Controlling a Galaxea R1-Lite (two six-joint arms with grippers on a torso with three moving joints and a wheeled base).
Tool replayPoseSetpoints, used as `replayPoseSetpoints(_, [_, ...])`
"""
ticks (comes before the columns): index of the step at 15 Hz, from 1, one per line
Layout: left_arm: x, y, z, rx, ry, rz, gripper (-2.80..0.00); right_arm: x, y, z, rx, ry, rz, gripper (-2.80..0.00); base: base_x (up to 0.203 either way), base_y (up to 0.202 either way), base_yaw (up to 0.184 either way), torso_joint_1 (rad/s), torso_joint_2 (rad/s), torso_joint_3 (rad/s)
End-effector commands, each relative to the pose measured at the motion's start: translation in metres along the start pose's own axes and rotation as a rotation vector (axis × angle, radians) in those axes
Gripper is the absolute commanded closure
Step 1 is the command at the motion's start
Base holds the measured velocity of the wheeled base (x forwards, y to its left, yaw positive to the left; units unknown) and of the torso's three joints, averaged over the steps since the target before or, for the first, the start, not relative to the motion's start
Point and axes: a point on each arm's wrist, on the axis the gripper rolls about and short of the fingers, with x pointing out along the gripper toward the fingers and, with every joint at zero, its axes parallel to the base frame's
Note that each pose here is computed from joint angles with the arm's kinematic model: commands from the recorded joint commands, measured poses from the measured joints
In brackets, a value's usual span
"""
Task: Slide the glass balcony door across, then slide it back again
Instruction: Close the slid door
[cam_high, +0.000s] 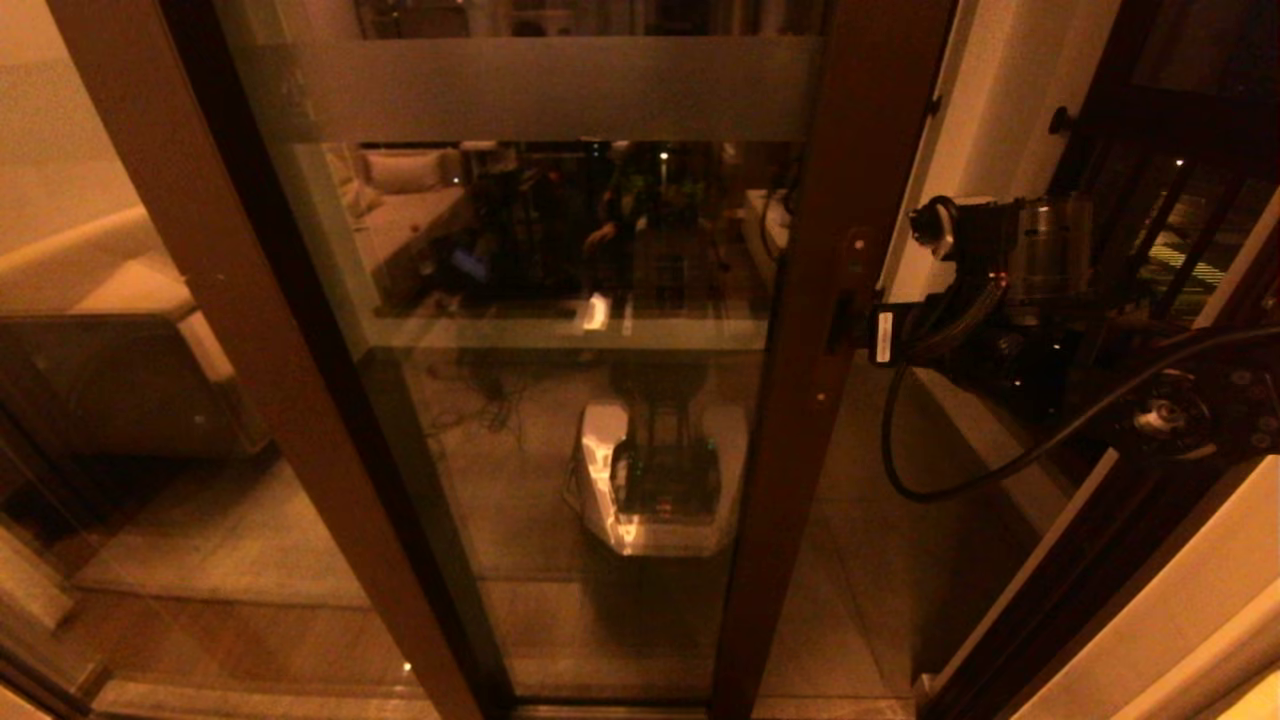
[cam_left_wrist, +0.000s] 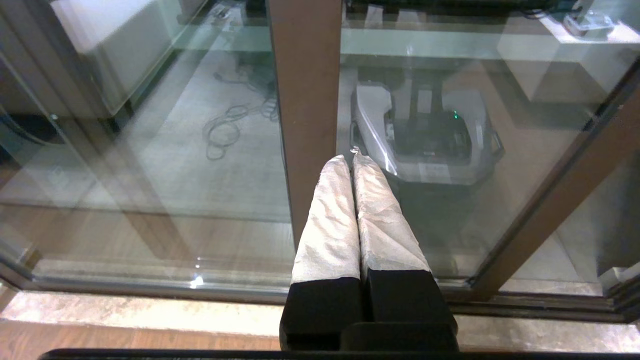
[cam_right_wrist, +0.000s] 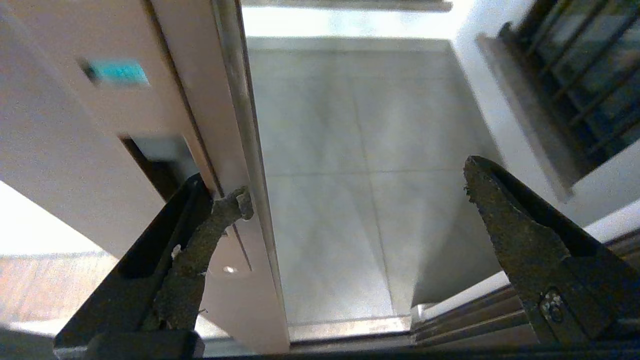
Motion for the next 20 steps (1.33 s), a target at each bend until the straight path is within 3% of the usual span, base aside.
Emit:
replayPoseSetpoints(1, [0.0,0.0,0.0,0.0,0.0,0.001,0.0,-0.008,-0.004,0.005,0.011,-0.02,0.001,-2.8,0.0,0.0,0.0,0.0,0.0,0.0])
replayPoseSetpoints(20, [0.0,0.0,0.0,0.0,0.0,0.001,0.0,-0.001,-0.035,-0.004,0.011,0.016,-0.089,-2.8,0.0,0.0,0.0,0.0,0.0,0.0])
